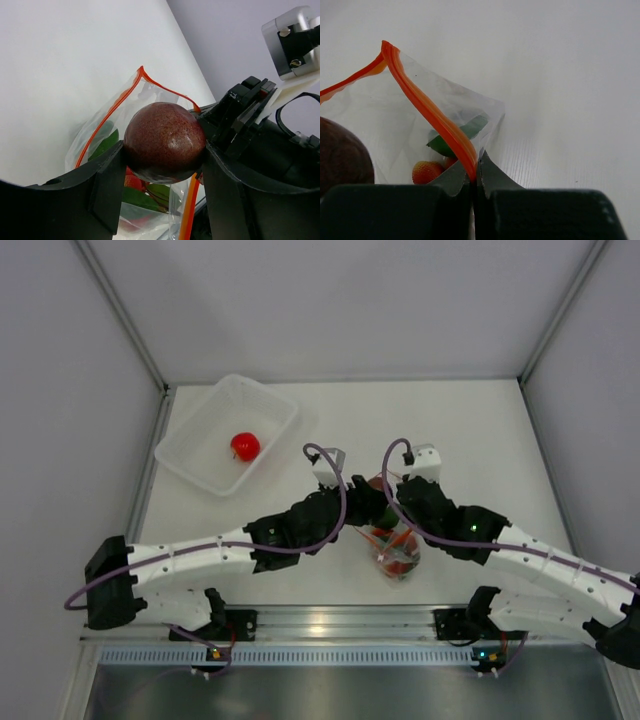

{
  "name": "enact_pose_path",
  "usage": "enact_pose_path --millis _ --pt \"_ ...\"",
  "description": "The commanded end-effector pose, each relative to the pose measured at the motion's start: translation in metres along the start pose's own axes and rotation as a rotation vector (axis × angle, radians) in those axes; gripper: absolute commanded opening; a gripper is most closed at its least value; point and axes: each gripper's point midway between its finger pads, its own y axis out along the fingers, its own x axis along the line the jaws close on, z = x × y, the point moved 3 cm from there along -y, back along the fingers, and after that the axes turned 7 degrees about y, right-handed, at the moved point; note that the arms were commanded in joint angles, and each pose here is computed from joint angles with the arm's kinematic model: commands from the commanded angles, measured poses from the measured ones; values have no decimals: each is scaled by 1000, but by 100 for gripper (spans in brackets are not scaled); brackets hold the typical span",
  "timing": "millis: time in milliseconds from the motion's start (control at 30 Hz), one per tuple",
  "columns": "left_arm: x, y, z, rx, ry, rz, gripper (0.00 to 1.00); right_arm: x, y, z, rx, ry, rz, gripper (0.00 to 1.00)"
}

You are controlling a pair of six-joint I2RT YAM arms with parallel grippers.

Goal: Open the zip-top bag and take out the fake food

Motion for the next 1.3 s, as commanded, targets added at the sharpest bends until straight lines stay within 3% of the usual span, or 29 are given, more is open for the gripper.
enact_pose_path --millis 0,267,567,767,833,1067,1233,1267 --pt "-9 -14 -26 -67 -55 57 0 11 -7 -28 -82 77 -23 0" --pt "20 -26 -70 -128 -25 -58 0 5 -11 -34 -104 128 -16 0" --pt "155 -30 -154 -271 -58 -452 0 1 -22 -42 -121 148 -39 0" --pt "226 -41 -180 -309 -93 -638 0 1 -25 -42 -119 151 -59 0" --pt "244 -32 -178 -270 -118 -644 0 2 -27 -44 -122 155 -74 0" --pt "357 -32 -200 -299 -285 -857 0 4 -31 -52 -148 167 -99 0" --pt "415 -6 -185 -200 -329 -920 10 8 -31 -54 -150 173 -120 0" --pt "434 -8 -185 -198 -340 -955 19 9 -31 -54 -147 173 -123 0"
